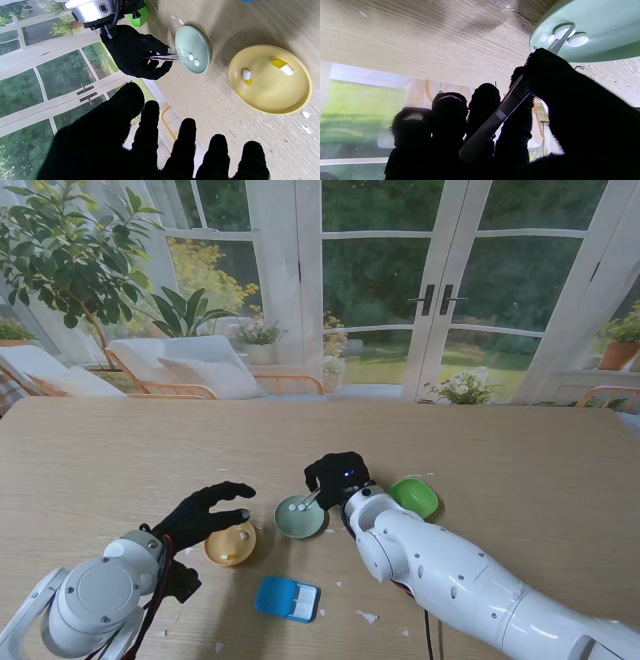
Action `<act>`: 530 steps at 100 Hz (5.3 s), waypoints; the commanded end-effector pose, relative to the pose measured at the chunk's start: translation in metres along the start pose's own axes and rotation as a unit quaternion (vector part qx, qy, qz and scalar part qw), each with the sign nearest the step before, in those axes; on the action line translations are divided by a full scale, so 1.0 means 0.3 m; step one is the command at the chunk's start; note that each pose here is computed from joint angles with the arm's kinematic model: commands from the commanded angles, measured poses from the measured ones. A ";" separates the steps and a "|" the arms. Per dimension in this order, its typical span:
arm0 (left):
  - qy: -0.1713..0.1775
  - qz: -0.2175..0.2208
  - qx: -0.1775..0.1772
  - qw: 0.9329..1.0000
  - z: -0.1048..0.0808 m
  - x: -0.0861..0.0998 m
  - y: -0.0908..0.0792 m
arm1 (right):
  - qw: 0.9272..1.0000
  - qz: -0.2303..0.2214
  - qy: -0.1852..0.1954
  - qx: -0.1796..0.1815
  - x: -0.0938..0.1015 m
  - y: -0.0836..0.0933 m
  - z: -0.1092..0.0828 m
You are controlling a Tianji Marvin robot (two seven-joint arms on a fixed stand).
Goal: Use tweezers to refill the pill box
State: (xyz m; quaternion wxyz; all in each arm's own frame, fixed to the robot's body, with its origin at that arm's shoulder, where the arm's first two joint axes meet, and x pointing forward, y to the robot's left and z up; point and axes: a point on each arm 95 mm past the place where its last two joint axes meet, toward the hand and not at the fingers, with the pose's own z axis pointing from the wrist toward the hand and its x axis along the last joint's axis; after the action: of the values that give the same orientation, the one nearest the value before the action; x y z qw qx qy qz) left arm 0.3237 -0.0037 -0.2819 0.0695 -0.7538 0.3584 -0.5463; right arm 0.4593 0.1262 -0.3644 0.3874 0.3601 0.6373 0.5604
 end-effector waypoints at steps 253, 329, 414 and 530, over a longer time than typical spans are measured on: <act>0.002 -0.001 -0.009 1.000 -0.017 0.005 0.007 | 0.995 0.043 0.084 0.044 0.168 0.015 -0.487; 0.000 -0.001 -0.009 1.000 -0.013 0.004 0.005 | 0.995 0.095 0.017 -0.011 0.119 0.112 -0.278; -0.003 -0.006 -0.006 1.000 -0.010 0.000 -0.006 | 0.998 0.057 -0.025 -0.005 0.090 0.023 -0.024; -0.005 -0.005 -0.007 1.000 -0.005 -0.006 -0.009 | 0.999 0.039 -0.034 0.012 0.087 -0.003 -0.003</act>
State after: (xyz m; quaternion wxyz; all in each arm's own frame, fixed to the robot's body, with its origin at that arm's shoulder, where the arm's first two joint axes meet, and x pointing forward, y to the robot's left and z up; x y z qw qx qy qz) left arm 0.3251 0.0015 -0.2806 0.0701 -0.7575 0.3545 -0.5437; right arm 0.4492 0.1444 -0.3664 0.3849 0.4067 0.6138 0.5566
